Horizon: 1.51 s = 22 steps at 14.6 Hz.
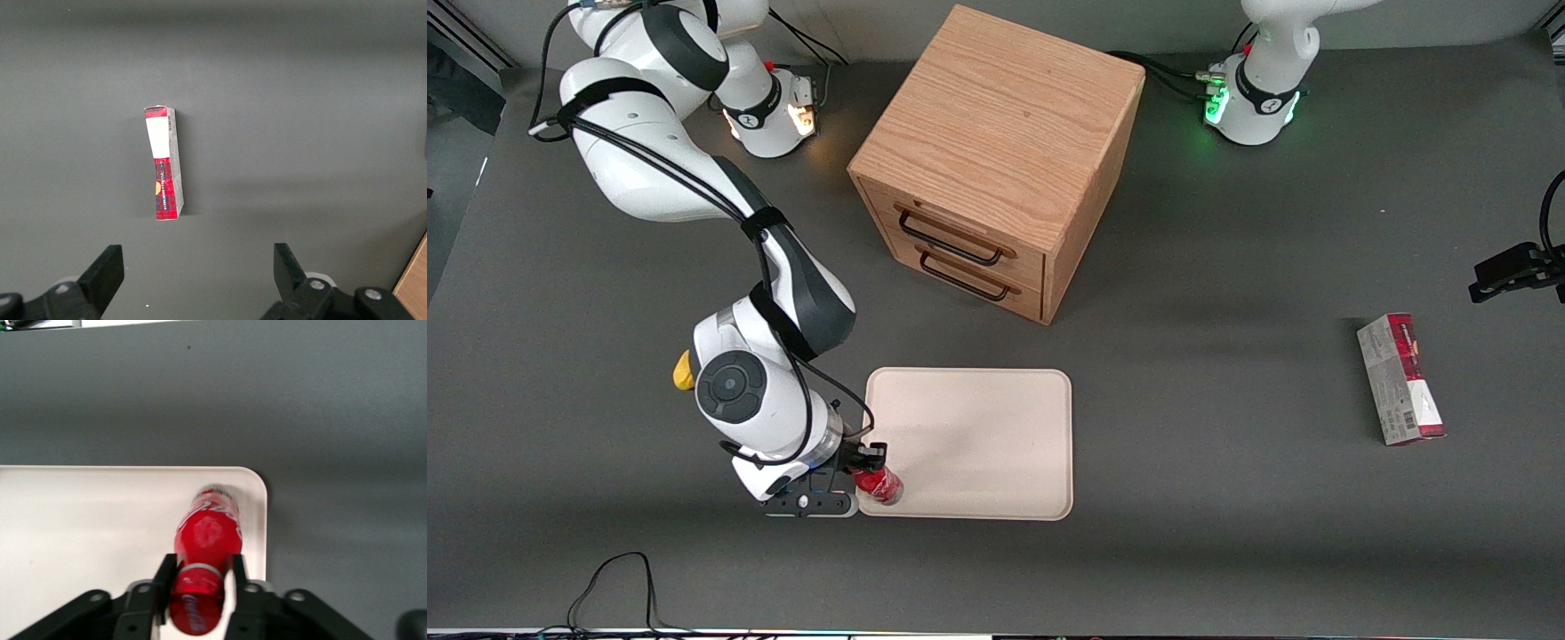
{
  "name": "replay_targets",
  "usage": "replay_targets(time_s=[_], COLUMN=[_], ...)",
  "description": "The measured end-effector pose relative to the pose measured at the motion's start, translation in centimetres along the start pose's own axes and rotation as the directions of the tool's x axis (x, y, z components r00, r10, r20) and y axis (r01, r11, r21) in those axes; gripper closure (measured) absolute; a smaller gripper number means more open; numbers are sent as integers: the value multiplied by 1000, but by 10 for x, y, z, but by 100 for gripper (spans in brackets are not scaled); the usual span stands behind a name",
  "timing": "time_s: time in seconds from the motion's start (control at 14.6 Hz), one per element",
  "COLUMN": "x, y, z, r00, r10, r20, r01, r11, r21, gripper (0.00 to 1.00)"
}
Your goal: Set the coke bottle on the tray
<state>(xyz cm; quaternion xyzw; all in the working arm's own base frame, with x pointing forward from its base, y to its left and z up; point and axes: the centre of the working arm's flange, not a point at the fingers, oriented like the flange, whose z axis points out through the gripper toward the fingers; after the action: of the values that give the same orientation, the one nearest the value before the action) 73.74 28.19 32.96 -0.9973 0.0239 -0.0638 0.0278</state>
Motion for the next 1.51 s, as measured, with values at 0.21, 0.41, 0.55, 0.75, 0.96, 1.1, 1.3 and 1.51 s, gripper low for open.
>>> replay_targets(time_s=[0.21, 0.41, 0.55, 0.75, 0.96, 1.1, 1.3, 1.51], x=[1, 4, 5, -1, -4, -15, -48, -93], y=[-1, -1, 2, 23, 93, 152, 212, 243], z=[-2, -13, -35, -94, -159, -195, -230, -256], r00=[999, 998, 998, 1000, 996, 994, 993, 991], r10=[41, 45, 43, 8, -45, -52, 11, 46], r20=[-28, -52, -53, 6, 79, 96, 115, 130], r01=[-41, -45, -45, -7, 50, 59, -4, -39], r11=[999, 999, 999, 995, 996, 996, 998, 998], r21=[-16, -10, -31, -98, -68, -67, -60, -56], gripper=[24, 0, 0, 0, 0, 0, 0, 0])
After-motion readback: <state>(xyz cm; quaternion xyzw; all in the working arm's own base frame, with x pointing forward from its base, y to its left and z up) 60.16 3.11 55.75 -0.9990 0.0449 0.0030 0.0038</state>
